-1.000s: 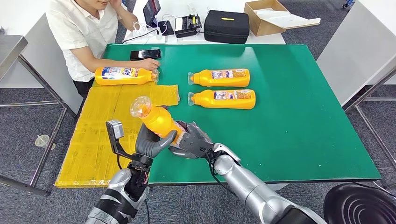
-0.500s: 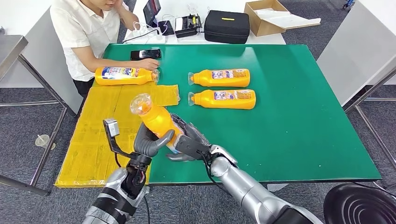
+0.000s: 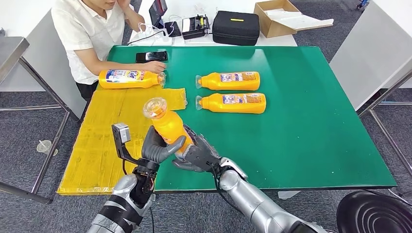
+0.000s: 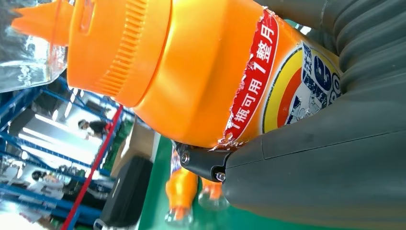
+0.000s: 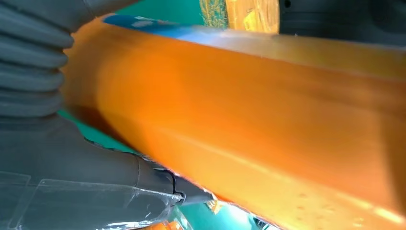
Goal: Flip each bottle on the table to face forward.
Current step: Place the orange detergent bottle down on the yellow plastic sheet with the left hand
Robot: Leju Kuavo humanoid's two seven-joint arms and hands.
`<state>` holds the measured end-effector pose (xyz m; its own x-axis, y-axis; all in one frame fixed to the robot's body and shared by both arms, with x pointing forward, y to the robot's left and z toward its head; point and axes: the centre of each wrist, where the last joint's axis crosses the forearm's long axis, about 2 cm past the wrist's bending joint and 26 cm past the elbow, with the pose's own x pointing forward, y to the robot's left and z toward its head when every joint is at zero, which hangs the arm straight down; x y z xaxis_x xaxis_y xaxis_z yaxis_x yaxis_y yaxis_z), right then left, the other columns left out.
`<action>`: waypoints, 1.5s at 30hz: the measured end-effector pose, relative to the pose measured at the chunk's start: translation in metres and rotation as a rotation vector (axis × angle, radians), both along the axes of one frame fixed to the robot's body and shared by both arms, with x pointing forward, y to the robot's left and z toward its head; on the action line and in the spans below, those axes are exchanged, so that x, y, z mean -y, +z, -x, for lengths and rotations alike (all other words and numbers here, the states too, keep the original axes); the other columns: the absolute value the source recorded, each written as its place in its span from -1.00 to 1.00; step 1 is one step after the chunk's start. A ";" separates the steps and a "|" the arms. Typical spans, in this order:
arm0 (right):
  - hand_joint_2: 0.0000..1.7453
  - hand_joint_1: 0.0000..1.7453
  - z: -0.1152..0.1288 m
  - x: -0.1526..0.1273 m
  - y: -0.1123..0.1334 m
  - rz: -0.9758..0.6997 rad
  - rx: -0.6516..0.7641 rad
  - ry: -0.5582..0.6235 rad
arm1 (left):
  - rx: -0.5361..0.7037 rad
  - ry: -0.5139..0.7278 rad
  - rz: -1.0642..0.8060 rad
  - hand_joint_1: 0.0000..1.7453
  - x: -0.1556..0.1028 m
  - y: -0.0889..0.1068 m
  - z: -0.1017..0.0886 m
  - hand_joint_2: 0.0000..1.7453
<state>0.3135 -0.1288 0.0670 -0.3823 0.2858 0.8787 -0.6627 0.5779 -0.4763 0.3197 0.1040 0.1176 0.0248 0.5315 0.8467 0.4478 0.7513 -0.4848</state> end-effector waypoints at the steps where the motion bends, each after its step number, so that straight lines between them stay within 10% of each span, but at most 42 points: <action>1: 1.00 -1.00 0.001 0.001 -0.001 -0.003 0.000 -0.010 | 0.018 0.026 -0.054 1.00 -0.001 0.000 -0.001 1.00; 17: 1.00 -1.00 0.019 0.086 -0.005 0.160 0.473 -0.609 | 0.454 0.354 -1.492 1.00 -0.090 -0.006 -0.028 1.00; 26: 1.00 -1.00 0.026 0.104 0.006 0.171 0.560 -0.740 | 0.439 0.268 -1.801 0.95 -0.112 -0.003 -0.048 1.00; 31: 1.00 -1.00 0.025 0.100 0.006 0.147 0.543 -0.717 | 0.382 0.148 -1.825 -0.96 -0.118 -0.006 -0.062 1.00; 45: 1.00 -1.00 0.018 0.099 0.004 0.120 0.530 -0.710 | 0.301 -0.021 -1.698 -1.00 -0.118 -0.007 -0.074 1.00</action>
